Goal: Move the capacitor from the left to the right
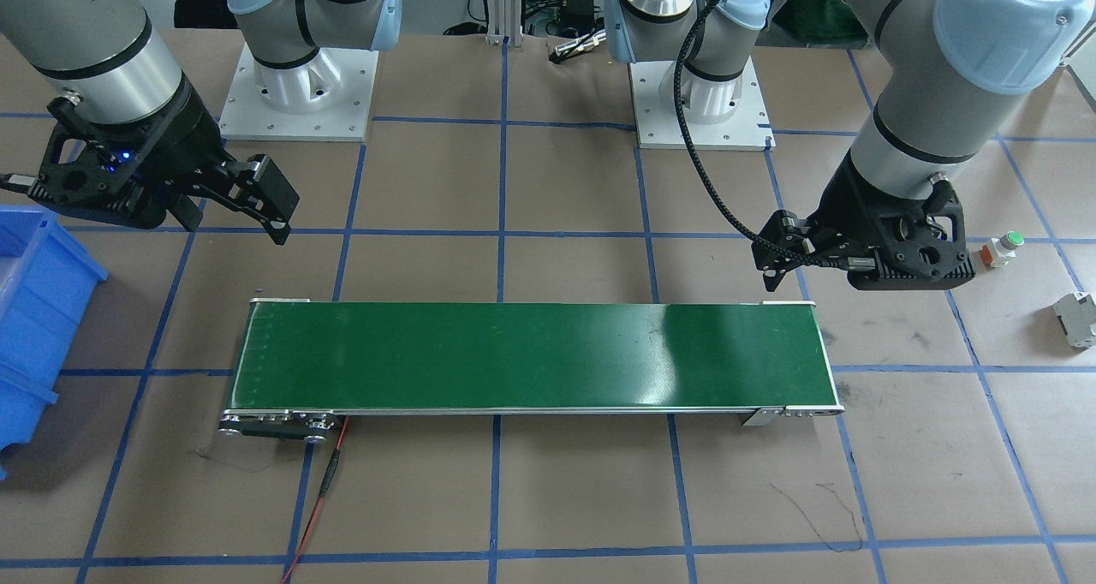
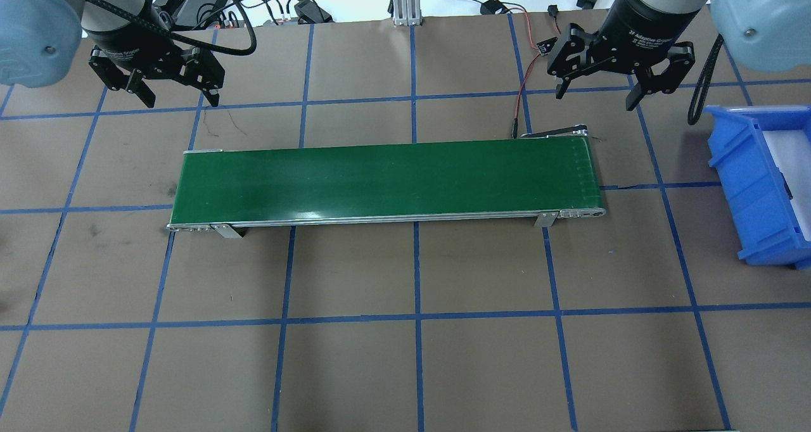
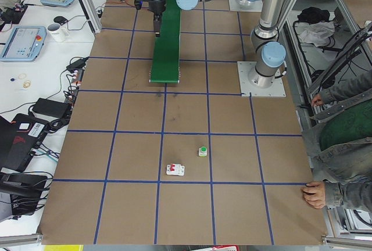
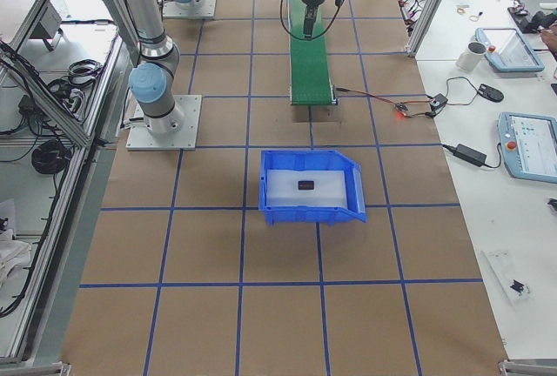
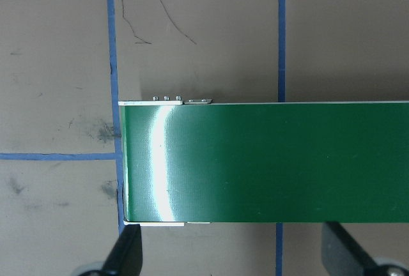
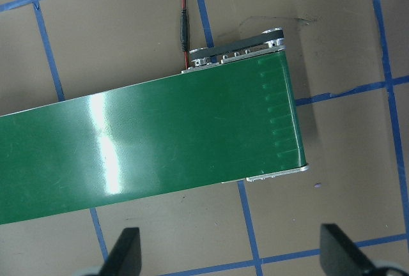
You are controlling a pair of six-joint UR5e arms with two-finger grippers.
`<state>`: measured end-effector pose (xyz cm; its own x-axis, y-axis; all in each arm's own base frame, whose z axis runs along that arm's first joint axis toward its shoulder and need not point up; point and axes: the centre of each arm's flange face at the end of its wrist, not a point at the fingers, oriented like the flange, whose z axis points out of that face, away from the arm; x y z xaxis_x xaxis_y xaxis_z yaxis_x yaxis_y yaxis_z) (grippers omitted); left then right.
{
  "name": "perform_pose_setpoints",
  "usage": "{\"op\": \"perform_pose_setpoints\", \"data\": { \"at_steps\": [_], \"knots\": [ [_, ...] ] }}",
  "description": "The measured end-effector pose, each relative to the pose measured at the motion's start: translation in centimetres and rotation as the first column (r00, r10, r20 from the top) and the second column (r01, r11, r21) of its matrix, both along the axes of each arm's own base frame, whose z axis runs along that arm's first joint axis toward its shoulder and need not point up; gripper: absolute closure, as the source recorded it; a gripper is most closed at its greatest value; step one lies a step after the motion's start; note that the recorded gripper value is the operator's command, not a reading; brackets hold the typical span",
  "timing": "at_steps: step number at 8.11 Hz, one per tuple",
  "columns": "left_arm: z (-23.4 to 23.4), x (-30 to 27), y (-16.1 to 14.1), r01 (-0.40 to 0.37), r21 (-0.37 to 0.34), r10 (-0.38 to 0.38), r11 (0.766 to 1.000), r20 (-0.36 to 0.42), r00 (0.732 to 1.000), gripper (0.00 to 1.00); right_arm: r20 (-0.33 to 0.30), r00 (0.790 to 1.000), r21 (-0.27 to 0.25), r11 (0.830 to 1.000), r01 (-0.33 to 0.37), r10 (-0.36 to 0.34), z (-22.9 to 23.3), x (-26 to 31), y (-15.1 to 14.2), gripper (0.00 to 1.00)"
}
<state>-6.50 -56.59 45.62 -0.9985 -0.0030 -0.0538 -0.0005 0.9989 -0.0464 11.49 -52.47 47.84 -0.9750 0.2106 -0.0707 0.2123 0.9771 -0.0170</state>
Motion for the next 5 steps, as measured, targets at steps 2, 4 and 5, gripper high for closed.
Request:
{"op": "perform_pose_setpoints", "data": {
  "at_steps": [2,4,5],
  "knots": [
    [-0.05,0.00,0.01,-0.001,0.001,0.001,1.000,0.000,1.000,0.00,0.000,1.000,0.005,1.000,0.004,-0.004,-0.15,0.10,0.00,0.00],
    [-0.10,-0.02,0.03,-0.002,0.002,0.002,1.000,-0.001,1.000,0.00,0.000,1.000,0.009,1.000,0.004,-0.004,-0.36,0.15,-0.06,0.00],
    [-0.12,-0.02,0.02,-0.002,0.002,0.002,1.000,-0.002,1.000,0.00,0.000,1.000,0.009,1.000,0.004,-0.004,-0.43,0.14,-0.11,0.00]
  ]
}}
